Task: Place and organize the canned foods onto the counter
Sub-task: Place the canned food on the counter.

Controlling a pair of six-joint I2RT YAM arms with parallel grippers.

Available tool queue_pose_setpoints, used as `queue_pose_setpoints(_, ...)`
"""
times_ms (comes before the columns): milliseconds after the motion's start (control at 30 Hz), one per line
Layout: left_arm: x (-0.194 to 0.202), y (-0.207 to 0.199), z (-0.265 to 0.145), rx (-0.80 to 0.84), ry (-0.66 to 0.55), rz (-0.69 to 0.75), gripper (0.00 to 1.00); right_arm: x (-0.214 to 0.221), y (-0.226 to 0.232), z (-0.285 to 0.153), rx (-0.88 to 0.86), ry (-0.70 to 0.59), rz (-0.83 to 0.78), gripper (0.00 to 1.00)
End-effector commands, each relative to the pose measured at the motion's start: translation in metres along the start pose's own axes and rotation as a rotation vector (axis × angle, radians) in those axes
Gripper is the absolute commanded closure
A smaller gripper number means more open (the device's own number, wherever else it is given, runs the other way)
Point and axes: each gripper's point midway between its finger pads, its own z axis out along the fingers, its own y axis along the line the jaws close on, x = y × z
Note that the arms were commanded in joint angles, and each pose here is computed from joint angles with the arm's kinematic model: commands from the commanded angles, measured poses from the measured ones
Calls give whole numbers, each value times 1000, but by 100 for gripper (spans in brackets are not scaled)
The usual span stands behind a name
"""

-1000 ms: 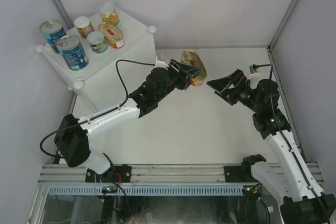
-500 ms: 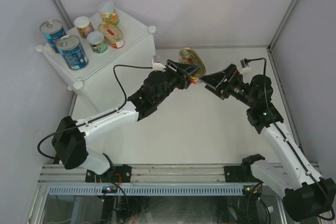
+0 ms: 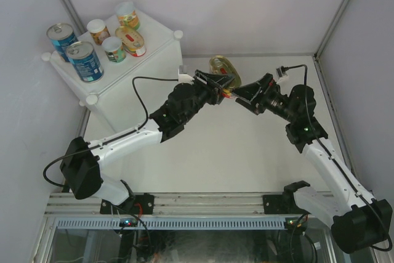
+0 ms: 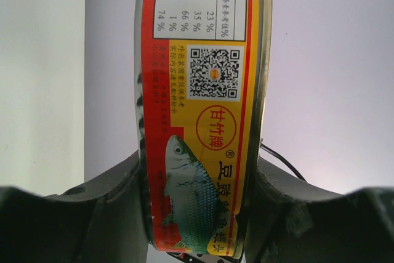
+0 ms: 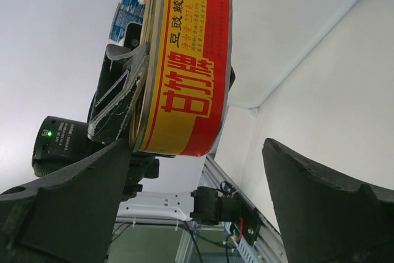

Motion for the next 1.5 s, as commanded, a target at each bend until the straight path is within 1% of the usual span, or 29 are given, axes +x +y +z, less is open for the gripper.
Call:
queue_pose_setpoints(0, -3, -66, -22, 198, 2, -69, 100, -13, 33, 2, -95, -8, -51, 14)
queue_pose_setpoints(167, -4, -67, -23, 199, 1, -75, 100, -16, 37, 5, -112, 17, -54, 23)
queue_pose_setpoints(267, -4, -64, -23, 194, 4, -85, 100, -16, 38, 7, -121, 41, -49, 32)
queue_pose_setpoints(333, -4, -62, -23, 193, 10, -87, 100, -15, 38, 8, -128, 57, -44, 34)
queue_pose_setpoints(467, -3, -59, -21, 186, 22, -87, 100, -16, 43, 9, -140, 92, -50, 47)
queue_pose_setpoints(533, -3, -57, -21, 183, 22, -89, 100, -15, 42, 10, -142, 116, -49, 50)
queue_pose_setpoints(567, -4, -58, -21, 185, 21, -89, 100, -15, 43, 10, -147, 127, -44, 54)
queue_pose_setpoints(633, -4, -57, -20, 184, 19, -88, 100, -13, 43, 10, -152, 141, -38, 63)
queue_pose_setpoints(700, -5, -58, -20, 188, 18, -86, 98, -13, 43, 11, -157, 147, -34, 75)
queue_pose_setpoints(800, -4, -59, -20, 200, 20, -87, 91, -13, 43, 11, -170, 163, -23, 98)
queue_pose_setpoints(833, -5, -59, -21, 208, 19, -89, 86, -14, 43, 12, -174, 167, -18, 100)
queue_pose_setpoints(867, -5, -60, -22, 216, 20, -89, 80, -14, 43, 12, -179, 172, -16, 100)
queue_pose_setpoints(900, -5, -61, -22, 225, 20, -91, 72, -14, 44, 13, -187, 176, -16, 100)
queue_pose_setpoints(1000, -6, -63, -26, 246, 20, -95, 59, -17, 48, 14, -212, 180, -14, 100)
queue_pose_setpoints(1133, -9, -64, -32, 266, 11, -103, 54, -22, 51, 13, -236, 180, -6, 100)
queue_pose_setpoints(1267, -12, -64, -37, 277, 0, -99, 46, -25, 56, 13, -260, 184, 3, 100)
queue_pose_setpoints(1467, -16, -61, -41, 277, -5, -83, 41, -24, 60, 18, -281, 196, 8, 100)
